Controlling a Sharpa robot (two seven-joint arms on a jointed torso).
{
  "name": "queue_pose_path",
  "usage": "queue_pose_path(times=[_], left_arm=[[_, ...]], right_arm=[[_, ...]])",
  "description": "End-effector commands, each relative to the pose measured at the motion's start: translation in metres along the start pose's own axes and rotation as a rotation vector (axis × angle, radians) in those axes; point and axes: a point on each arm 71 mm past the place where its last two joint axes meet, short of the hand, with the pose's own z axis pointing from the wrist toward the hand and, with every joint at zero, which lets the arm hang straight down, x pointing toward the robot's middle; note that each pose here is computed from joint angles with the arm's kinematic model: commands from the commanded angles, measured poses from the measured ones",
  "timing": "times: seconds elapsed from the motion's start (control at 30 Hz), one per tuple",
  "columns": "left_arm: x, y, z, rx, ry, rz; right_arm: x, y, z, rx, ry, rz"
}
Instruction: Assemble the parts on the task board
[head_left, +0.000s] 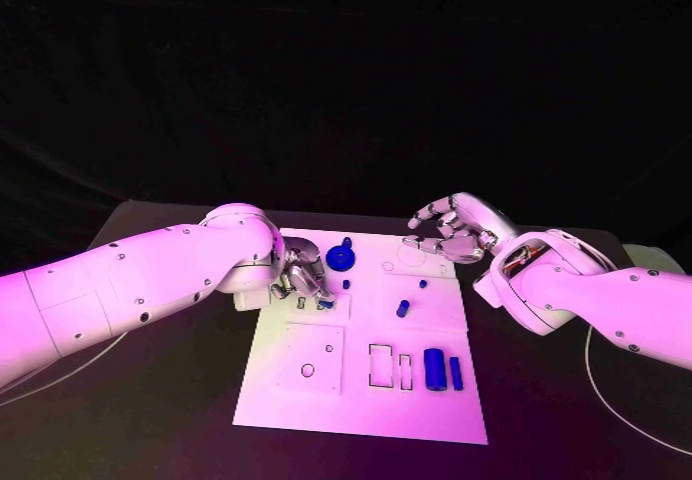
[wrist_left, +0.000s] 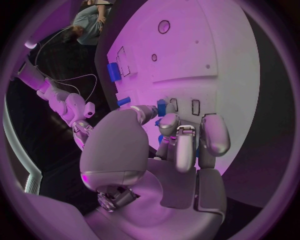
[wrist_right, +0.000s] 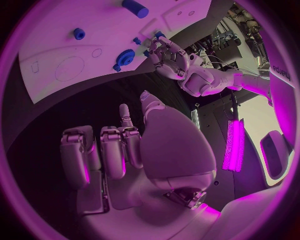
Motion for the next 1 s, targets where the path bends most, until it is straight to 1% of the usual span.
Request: queue_pose_path(times=[0.03,0.13,0.23,0.4,0.5,0.7,0.83,1.0], left_arm=[[0.0002,-0.0039,-0.0030,0.045,-0.019,-0.089],[0.0005,-0.0056,-0.0073,0.072,-0.040,-0.137],[0.0002,-0.0060,-0.0105,0.086,-0.064,-0.151],[0.0008,-0.0038,-0.0128,0.092,-0.091,-0.159],[0.0022,-0.0021,-0.0126,0.085,-0.099,-0.140],[0.0063,0.0023,-0.0121,0.052,-0.114,-0.055],[0.0095,0.0050,-0.0115,0.029,-0.103,-0.003],[0.0127,0.0069,-0.0091,0.010,-0.091,0.032]], right_arm=[[0.001,0.000,0.000,-0.004,0.013,-0.009],[0.000,-0.002,-0.001,0.000,0.012,-0.010],[0.000,-0.003,-0.001,0.003,0.011,-0.011],[-0.001,-0.005,-0.002,0.011,0.013,-0.013],[-0.002,-0.006,-0.002,0.015,0.014,-0.014],[-0.002,-0.007,-0.002,0.018,0.014,-0.015],[-0.002,-0.007,-0.002,0.018,0.014,-0.016],[-0.001,-0.007,-0.002,0.019,0.015,-0.015]])
